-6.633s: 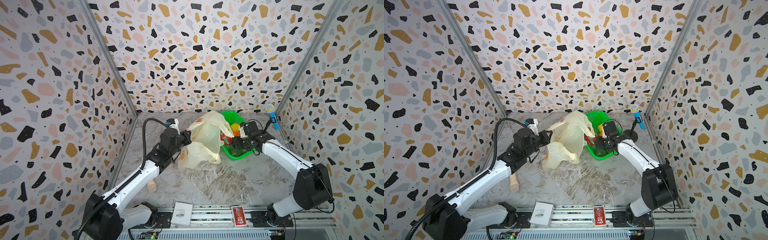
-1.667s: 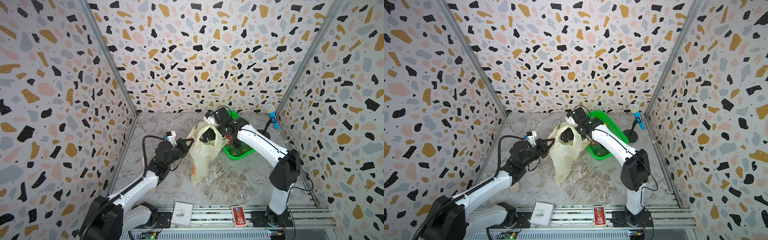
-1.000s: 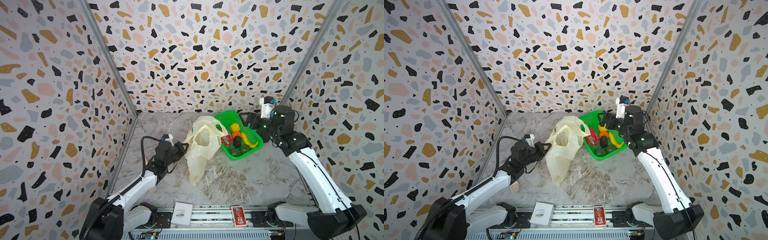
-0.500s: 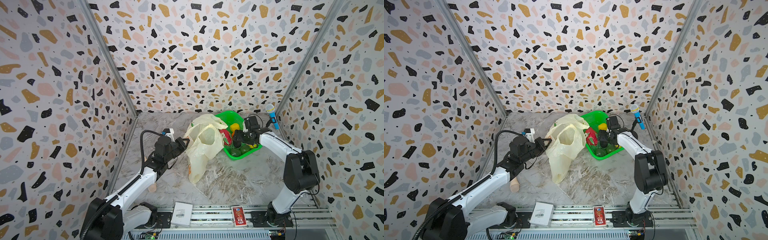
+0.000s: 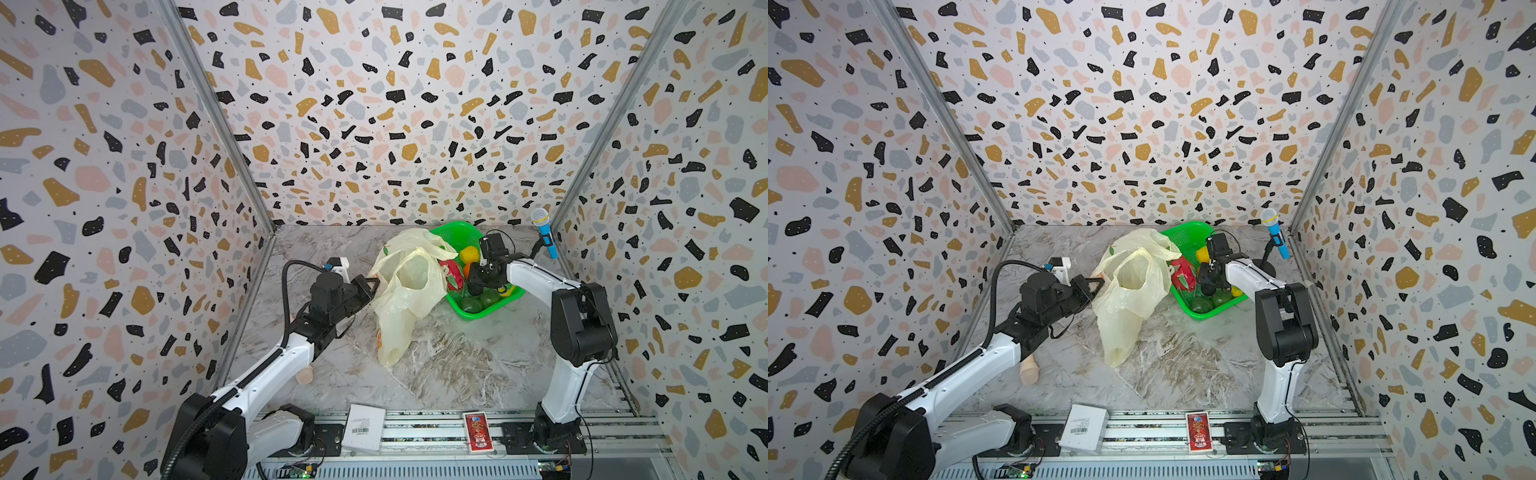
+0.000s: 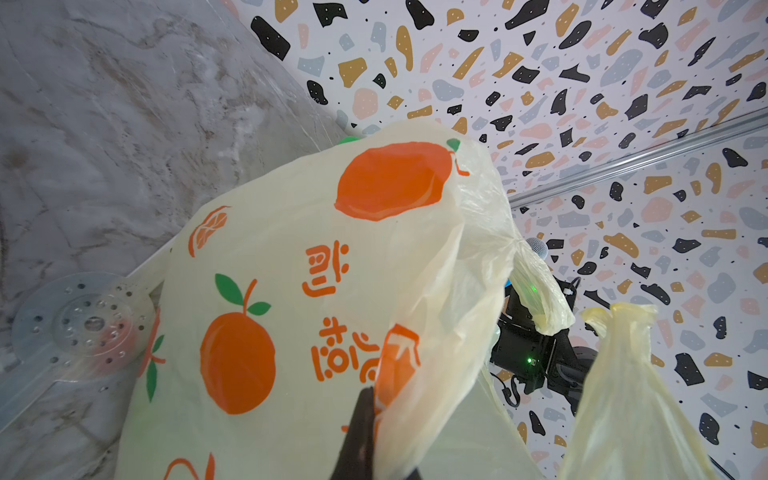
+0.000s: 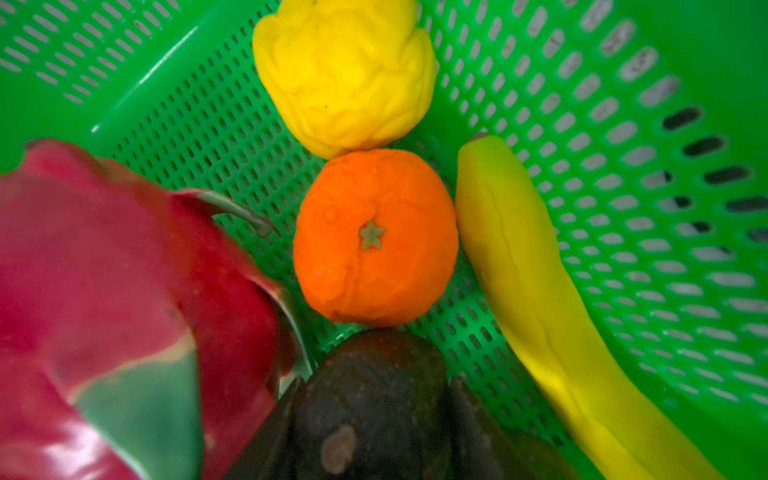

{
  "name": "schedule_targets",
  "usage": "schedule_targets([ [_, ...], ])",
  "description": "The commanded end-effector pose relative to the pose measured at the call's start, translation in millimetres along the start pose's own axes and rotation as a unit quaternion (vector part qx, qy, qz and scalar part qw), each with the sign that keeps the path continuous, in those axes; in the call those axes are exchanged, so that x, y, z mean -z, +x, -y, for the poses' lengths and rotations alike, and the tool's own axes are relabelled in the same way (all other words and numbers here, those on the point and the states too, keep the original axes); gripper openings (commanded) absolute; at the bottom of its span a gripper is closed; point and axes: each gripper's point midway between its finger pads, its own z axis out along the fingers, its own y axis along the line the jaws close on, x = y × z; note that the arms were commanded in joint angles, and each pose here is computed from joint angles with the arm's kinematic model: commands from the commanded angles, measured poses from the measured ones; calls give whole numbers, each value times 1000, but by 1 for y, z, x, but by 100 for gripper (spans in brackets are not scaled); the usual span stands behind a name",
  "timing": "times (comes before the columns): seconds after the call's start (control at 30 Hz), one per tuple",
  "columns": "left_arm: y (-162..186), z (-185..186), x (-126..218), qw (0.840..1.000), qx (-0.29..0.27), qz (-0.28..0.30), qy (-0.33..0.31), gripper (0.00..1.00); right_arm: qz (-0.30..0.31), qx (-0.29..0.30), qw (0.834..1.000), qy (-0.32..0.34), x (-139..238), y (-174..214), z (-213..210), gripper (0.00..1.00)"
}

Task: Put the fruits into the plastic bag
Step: 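Carry the avocado with the right gripper into the bag opening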

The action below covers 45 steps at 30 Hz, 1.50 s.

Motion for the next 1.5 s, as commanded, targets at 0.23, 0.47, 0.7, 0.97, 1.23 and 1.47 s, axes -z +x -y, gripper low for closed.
schedule_targets([
  [0.23,-9,11,1,1000,-17,5,4,0,92,-1,995,-41,86,-28,-3,20],
  [0.47,-9,15,2,1000,-30,0,4,0,277,32,952,-127,247,-76,-33,20],
  [0.7,-10,19,2,999,-36,0,9,0,313,149,864,-364,356,-68,-170,19],
  [0.97,-14,24,3,999,-36,3,13,0,241,249,824,-447,349,-10,-297,21],
  [1.23,-15,22,4,999,-33,9,9,0,155,292,873,-359,277,18,-306,22],
  [1.47,-15,20,2,999,-30,10,5,0,118,285,891,-334,250,45,-286,23],
])
